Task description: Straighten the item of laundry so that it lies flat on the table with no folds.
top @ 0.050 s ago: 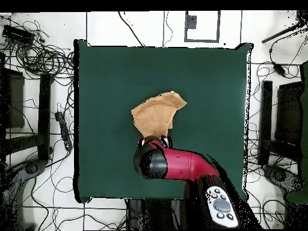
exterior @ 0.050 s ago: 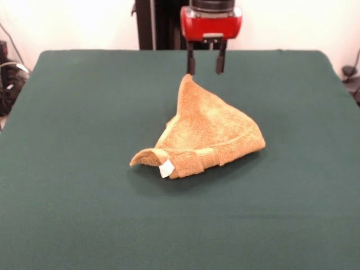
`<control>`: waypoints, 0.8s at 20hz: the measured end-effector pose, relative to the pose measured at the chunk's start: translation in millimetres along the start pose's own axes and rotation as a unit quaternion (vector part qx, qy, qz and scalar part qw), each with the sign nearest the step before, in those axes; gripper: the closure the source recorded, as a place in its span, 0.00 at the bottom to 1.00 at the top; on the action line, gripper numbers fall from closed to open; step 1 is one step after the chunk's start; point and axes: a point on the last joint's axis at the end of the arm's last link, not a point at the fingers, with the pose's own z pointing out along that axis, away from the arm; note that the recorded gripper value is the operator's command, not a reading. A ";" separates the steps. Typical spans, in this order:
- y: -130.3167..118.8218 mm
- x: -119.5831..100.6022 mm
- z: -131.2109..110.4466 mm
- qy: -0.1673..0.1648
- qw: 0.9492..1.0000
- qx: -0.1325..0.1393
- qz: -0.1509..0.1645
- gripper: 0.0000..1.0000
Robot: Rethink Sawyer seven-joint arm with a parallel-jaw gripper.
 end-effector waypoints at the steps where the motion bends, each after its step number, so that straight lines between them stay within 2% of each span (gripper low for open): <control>1: 2.4 2.3 5.4 0.000 1.000 -0.001 -0.001 0.00; 6: -0.5 8.8 20.0 0.000 1.000 -0.004 0.005 0.00; 9: -14.5 15.0 26.9 0.007 1.000 -0.005 0.020 0.00; 16: -39.8 9.9 17.5 -0.004 0.999 0.003 0.040 0.00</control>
